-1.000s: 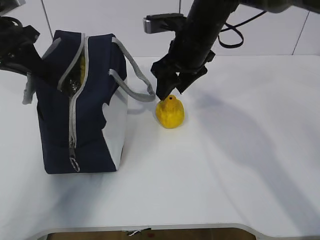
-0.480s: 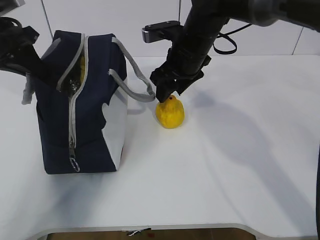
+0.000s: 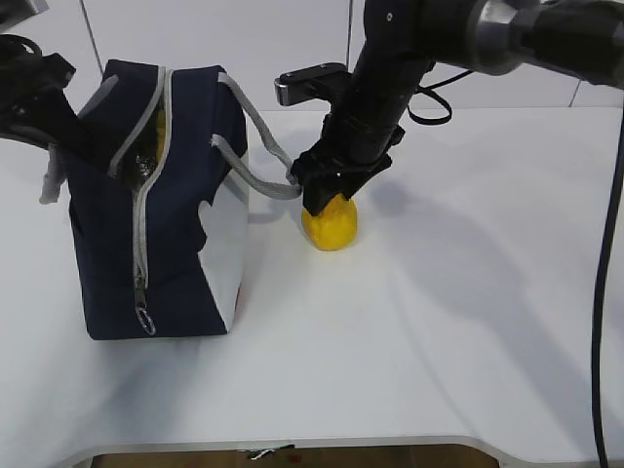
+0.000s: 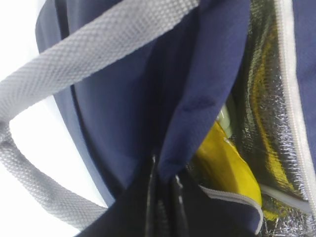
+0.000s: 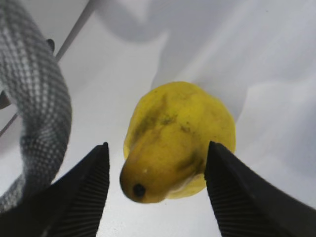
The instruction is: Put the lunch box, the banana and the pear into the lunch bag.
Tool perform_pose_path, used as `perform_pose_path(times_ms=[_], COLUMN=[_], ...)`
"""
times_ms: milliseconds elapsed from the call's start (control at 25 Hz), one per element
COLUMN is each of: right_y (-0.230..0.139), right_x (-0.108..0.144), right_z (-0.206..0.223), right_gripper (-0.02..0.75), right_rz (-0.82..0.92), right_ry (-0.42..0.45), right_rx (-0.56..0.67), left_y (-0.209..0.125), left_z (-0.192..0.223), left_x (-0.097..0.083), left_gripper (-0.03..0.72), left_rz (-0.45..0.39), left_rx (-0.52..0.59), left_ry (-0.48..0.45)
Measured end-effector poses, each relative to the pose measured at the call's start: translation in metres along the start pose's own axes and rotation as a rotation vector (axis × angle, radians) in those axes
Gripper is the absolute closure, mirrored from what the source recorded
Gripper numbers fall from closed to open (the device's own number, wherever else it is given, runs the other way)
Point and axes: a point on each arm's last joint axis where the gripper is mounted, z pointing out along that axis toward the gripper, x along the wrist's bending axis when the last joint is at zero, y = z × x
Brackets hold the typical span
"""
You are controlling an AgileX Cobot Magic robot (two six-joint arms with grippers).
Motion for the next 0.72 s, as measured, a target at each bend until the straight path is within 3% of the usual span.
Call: perform_pose_path(times_ms=[320, 560, 720], right_y=[0.0000, 0.0007, 0.0004], right_x=[0.0000, -0.0007, -0.0018], right_z=[0.0000, -0.0004, -0.0008], right_gripper=[0.245, 0.388, 0.443], right_rz=[-0.002, -0.005, -0.012], right_ry=[0.000, -0.008, -0.021], right_rx=[-0.001, -0.005, -0.001], left_y=[-0.0001, -0.0005, -0.0005], left_z=[0.0000, 0.0000, 0.0000], left_x=[0.0003, 0.0001, 0.0001], left_gripper=[0.677, 0.677, 0.677], left_rz=[0.002, 0.002, 0.002], left_rx=[0.001, 0.005, 0.005], left_ry=[0.003, 0.002, 0.002])
